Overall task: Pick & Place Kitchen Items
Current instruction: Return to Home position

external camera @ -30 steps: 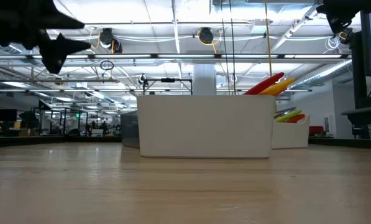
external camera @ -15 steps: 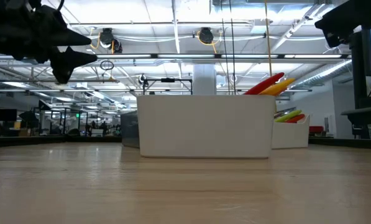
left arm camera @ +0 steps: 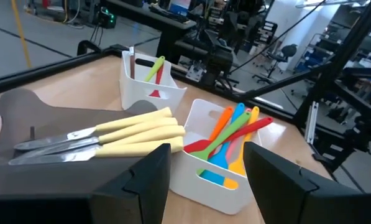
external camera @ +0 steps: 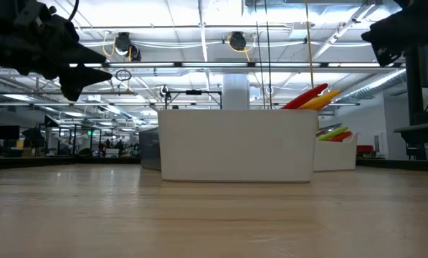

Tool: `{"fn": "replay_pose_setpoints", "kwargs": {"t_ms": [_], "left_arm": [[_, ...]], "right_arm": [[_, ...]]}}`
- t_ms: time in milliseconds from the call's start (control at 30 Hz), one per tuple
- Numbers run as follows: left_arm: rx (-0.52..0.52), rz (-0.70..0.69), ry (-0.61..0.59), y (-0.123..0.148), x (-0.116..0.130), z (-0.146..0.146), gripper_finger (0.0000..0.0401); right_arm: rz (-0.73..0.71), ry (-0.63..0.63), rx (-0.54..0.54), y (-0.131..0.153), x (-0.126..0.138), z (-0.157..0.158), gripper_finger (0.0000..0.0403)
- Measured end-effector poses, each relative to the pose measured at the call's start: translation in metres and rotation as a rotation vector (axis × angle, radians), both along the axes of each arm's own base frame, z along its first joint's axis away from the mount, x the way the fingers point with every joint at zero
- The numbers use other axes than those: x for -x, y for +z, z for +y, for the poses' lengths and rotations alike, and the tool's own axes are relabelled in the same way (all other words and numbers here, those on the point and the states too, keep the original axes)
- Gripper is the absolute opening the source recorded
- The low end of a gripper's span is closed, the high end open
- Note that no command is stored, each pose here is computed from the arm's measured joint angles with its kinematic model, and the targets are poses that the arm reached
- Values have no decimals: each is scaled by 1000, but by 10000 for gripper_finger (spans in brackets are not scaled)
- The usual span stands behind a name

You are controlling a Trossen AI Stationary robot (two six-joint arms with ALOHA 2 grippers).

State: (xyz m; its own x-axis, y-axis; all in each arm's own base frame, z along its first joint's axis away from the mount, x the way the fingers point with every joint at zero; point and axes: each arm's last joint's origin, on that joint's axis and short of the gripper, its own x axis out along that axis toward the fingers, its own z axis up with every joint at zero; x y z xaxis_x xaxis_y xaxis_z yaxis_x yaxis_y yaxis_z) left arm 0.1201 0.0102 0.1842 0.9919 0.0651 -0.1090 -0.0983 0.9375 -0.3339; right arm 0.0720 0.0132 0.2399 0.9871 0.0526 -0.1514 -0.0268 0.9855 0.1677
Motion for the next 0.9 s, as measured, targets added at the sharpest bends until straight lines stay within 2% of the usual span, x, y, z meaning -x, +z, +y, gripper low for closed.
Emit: {"fn": "replay_pose_setpoints", "kwargs": {"t_ms": [233,400,600,767,900], "left_arm": [[-2,5,22,0,0,3,207],[-5,8,31,-1,0,4,207],[-9,34,49,-3,1,6,207],[-28,10,3,-1,1,4,207],[-61,-28,-51,3,4,2,207]], "right_arm": [[-1,5,1,-27,-10,3,89],[35,70,-46,-44,-13,6,89],[62,69,-70,-63,-16,7,89],[43,72,-93,-65,-16,7,89],[24,132,-123,-63,-14,8,89]]}}
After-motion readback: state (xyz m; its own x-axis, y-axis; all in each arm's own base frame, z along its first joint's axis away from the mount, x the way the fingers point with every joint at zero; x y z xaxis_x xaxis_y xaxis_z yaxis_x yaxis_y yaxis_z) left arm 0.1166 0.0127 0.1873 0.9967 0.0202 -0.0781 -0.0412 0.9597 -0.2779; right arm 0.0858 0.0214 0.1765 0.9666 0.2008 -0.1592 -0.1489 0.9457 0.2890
